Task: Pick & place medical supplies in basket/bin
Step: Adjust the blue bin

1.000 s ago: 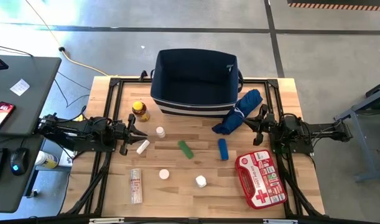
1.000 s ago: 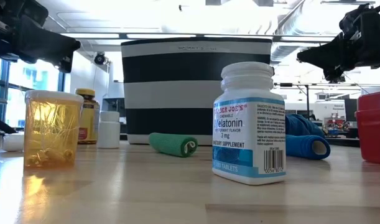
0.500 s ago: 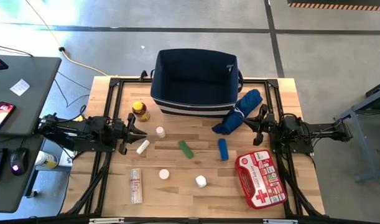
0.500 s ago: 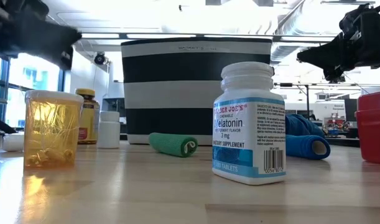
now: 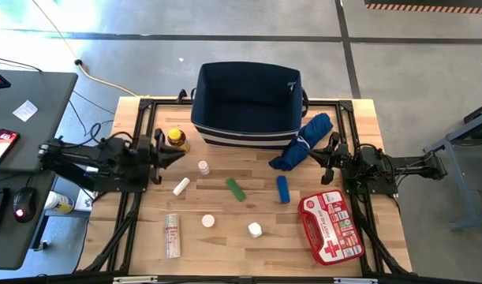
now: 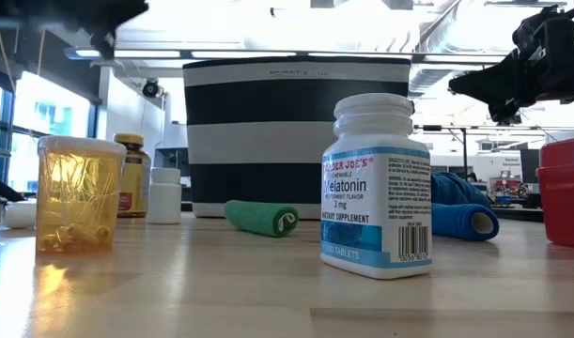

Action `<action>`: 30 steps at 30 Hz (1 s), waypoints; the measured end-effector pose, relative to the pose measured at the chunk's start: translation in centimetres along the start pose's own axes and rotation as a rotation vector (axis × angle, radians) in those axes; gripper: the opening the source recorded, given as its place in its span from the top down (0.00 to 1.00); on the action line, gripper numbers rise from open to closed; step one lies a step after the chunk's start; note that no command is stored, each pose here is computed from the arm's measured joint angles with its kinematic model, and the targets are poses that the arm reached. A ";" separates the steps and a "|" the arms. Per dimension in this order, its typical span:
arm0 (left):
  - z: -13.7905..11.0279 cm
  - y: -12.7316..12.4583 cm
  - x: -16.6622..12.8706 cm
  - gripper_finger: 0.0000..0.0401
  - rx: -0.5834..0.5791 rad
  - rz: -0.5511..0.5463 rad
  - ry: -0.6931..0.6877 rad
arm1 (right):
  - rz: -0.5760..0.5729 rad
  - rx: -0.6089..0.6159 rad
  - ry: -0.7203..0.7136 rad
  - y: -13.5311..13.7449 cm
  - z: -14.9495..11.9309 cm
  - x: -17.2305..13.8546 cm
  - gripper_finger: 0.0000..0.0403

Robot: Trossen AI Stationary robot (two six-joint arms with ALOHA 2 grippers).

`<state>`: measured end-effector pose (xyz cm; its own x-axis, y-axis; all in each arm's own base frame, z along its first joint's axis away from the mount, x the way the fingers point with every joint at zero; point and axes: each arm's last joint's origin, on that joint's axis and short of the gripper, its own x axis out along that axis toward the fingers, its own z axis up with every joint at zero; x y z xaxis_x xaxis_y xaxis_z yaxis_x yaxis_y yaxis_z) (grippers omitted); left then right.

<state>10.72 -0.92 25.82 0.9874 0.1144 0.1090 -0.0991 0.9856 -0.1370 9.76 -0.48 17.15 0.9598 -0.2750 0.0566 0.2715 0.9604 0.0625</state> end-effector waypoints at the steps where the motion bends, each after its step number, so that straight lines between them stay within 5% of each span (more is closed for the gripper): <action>1: 0.7 -0.3 0.6 0.78 0.016 -0.003 0.016 | 0.000 0.000 0.000 0.0 0.0 0.0 1.00; 8: 5.8 -2.3 5.5 0.78 -0.021 -0.027 0.054 | 0.003 0.027 -0.016 0.0 0.2 0.0 1.00; 19: 12.6 -4.3 9.3 0.78 -0.283 -0.119 -0.026 | 0.014 0.519 -0.210 -0.2 4.3 -0.6 1.00; 24: 13.6 -4.4 9.2 0.78 -0.269 -0.148 -0.033 | 0.092 0.335 -0.312 0.0 8.2 -1.2 1.00; 30: 14.4 -4.0 7.5 0.78 -0.276 -0.122 -0.054 | -0.004 0.227 -0.329 0.3 13.9 -0.5 1.00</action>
<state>16.78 -2.18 41.40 0.9813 0.0106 0.1920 0.0645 0.9224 -0.3809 8.34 -0.68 30.95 0.8743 -0.3139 0.3701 0.2171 0.9351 0.2800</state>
